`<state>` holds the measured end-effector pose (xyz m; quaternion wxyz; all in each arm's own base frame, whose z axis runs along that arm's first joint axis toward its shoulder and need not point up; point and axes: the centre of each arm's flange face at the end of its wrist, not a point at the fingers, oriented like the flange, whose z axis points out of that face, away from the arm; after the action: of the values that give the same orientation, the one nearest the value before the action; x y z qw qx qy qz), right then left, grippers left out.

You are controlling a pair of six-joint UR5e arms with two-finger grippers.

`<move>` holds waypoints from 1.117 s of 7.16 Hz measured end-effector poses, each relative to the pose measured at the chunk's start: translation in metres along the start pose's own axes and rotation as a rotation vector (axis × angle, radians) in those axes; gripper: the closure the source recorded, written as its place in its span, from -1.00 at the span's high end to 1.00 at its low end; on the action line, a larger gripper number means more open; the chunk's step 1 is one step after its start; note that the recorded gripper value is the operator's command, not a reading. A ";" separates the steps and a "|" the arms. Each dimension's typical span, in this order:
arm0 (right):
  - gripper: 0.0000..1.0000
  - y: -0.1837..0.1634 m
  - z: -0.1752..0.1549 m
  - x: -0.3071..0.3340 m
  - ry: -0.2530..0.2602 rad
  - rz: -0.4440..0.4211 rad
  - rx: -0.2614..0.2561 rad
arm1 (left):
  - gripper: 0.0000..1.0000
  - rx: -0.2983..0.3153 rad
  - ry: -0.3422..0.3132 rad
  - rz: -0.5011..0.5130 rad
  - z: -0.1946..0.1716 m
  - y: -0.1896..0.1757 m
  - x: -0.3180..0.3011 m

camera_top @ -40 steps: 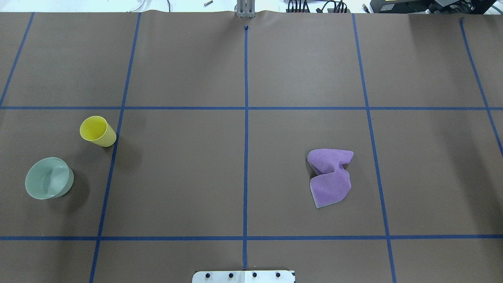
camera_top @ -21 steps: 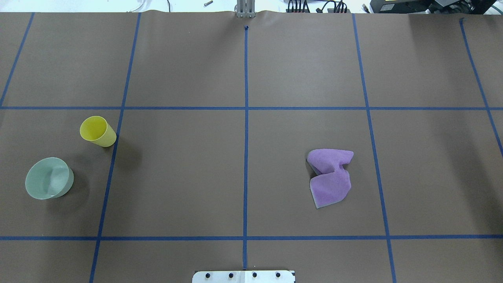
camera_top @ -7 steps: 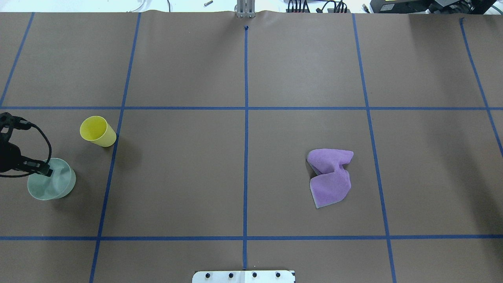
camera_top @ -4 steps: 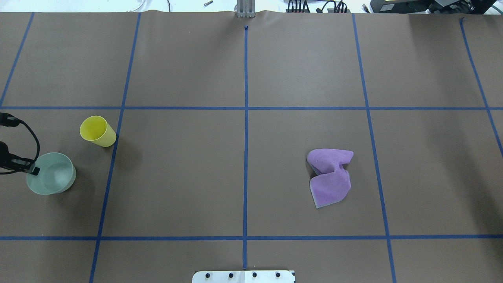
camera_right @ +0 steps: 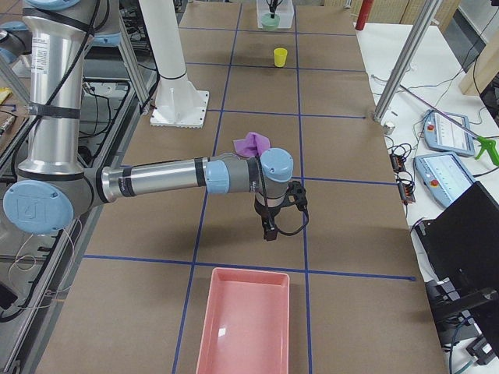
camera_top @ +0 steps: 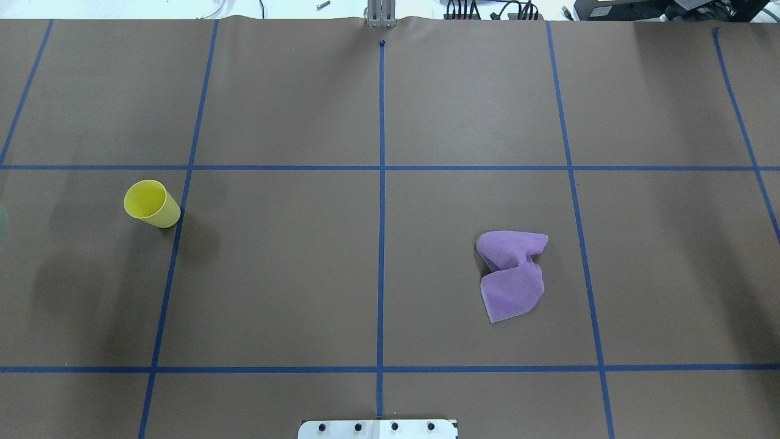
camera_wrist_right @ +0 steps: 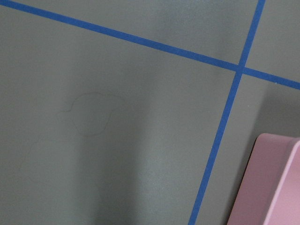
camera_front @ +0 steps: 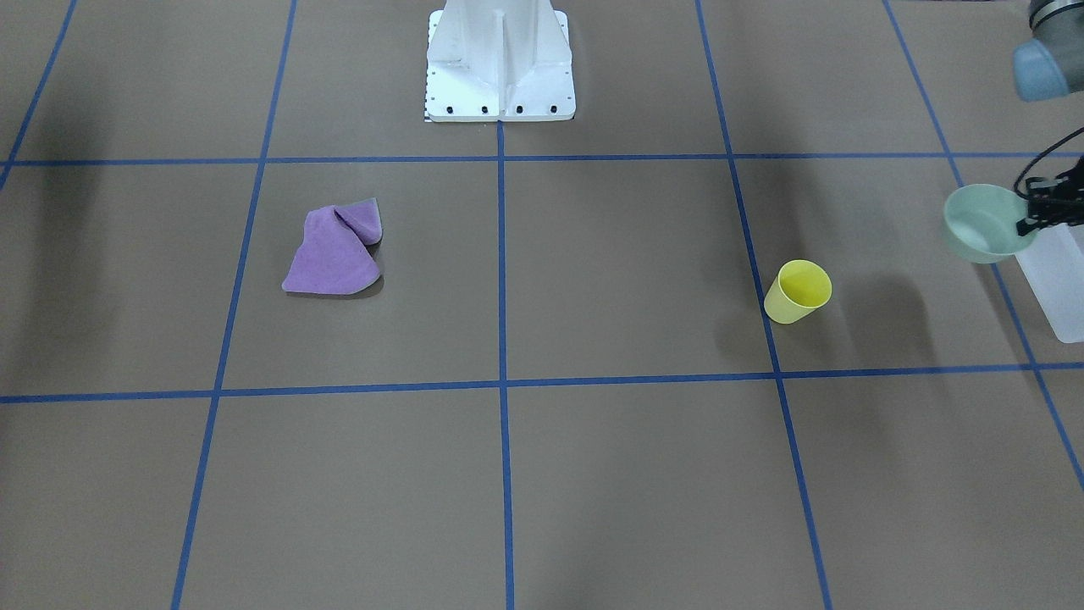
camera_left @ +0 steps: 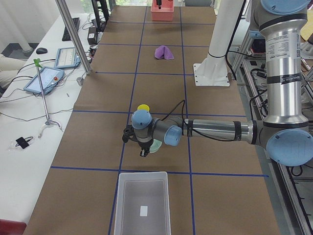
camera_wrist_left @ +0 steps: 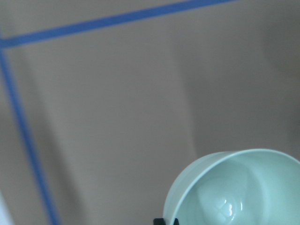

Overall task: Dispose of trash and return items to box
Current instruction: 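Lift the green bowl with the left gripper and carry it into the clear bin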

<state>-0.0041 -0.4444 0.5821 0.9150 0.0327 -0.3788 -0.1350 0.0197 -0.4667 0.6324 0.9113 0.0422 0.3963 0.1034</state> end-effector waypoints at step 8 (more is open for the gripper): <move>1.00 -0.010 -0.003 -0.006 0.000 -0.013 0.007 | -1.00 -0.023 0.020 -0.198 0.027 0.048 -0.264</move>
<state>-0.0087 -0.4524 0.5744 0.9139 0.0385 -0.3792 -0.1395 -0.1431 -0.4788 0.8467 0.9134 -0.0087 0.4065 0.0177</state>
